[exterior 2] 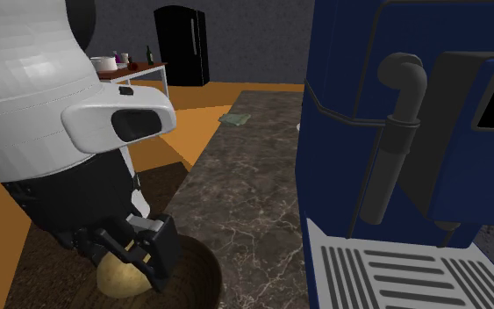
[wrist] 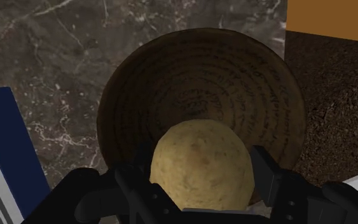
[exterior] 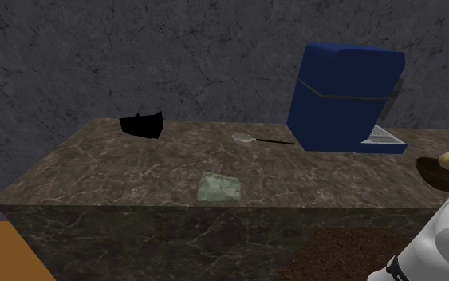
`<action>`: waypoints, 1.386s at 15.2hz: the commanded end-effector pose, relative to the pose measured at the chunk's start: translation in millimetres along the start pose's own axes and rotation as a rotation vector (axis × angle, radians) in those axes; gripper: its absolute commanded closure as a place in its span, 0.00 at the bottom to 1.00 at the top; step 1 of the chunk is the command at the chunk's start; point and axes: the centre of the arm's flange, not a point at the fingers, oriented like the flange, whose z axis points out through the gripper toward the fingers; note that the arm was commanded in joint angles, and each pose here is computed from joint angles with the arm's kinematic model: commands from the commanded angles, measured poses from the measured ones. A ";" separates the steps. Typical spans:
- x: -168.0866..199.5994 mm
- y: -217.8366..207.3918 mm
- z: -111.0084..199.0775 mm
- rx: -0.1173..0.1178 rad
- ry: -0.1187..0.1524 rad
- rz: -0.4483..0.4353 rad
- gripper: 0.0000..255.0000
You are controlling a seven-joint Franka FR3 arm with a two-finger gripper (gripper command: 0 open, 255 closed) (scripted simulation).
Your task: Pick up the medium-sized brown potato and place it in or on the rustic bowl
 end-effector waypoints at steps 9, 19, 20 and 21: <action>-2.3 -1.8 18.1 0.000 0.000 0.000 1.00; -2.3 -1.8 -21.5 0.000 0.000 0.000 0.00; -2.3 -1.8 -31.9 0.000 0.000 0.000 0.00; -2.3 -1.8 -31.9 0.000 0.000 0.000 0.00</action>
